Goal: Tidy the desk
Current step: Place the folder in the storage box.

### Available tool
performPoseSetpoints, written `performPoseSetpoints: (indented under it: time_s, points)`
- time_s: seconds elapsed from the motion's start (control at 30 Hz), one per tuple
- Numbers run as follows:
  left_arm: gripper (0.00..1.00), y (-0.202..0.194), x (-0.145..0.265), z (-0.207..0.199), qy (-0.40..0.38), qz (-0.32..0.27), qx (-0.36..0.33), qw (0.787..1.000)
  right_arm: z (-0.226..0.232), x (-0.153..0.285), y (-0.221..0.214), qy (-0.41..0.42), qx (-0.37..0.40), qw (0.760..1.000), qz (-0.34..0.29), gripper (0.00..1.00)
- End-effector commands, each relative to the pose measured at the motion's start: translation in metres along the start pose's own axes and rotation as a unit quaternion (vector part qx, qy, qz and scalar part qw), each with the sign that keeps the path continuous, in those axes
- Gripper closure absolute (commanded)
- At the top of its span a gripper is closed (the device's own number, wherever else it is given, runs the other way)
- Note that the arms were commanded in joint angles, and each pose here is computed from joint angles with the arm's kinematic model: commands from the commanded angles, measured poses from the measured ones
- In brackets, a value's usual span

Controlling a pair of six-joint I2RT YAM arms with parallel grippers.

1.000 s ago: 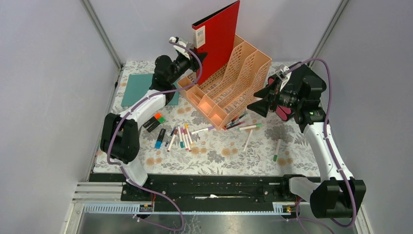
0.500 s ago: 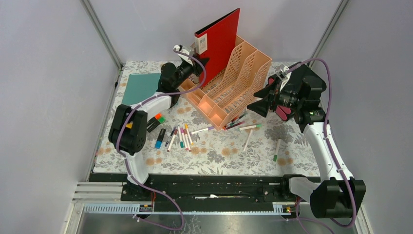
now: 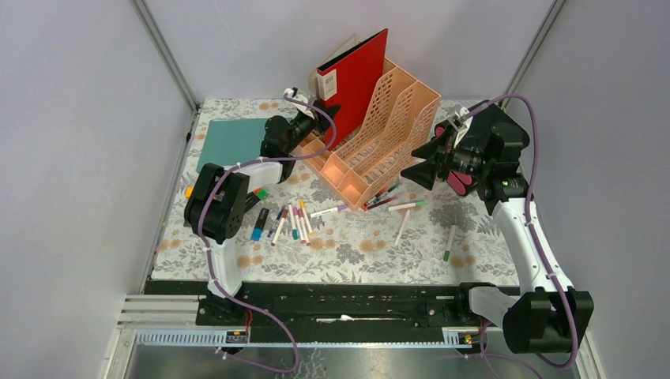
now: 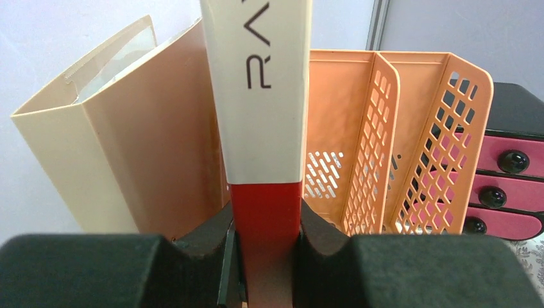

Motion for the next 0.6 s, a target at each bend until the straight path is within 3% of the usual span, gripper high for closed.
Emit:
performPoseSetpoints:
  time_s: [0.0, 0.57]
  points:
    - [1.0, 0.021, -0.002, -0.008, -0.028, -0.07, -0.026, 0.997, 0.002, 0.003, 0.007, 0.002, 0.024, 1.0, -0.008, 0.0]
    - [1.0, 0.021, -0.017, -0.002, -0.031, -0.088, -0.01, 0.996, 0.003, 0.003, 0.008, 0.003, 0.025, 1.0, -0.009, 0.0]
Point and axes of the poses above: each gripper's point midway between its finger pads, its own x axis back along the fingers, its own z axis along the line the jaws close on, y = z × x, the point moved 7 cm from there along x, back along the fingers, and after that the axes turned 10 degrees about x, right-handed, at the moved point
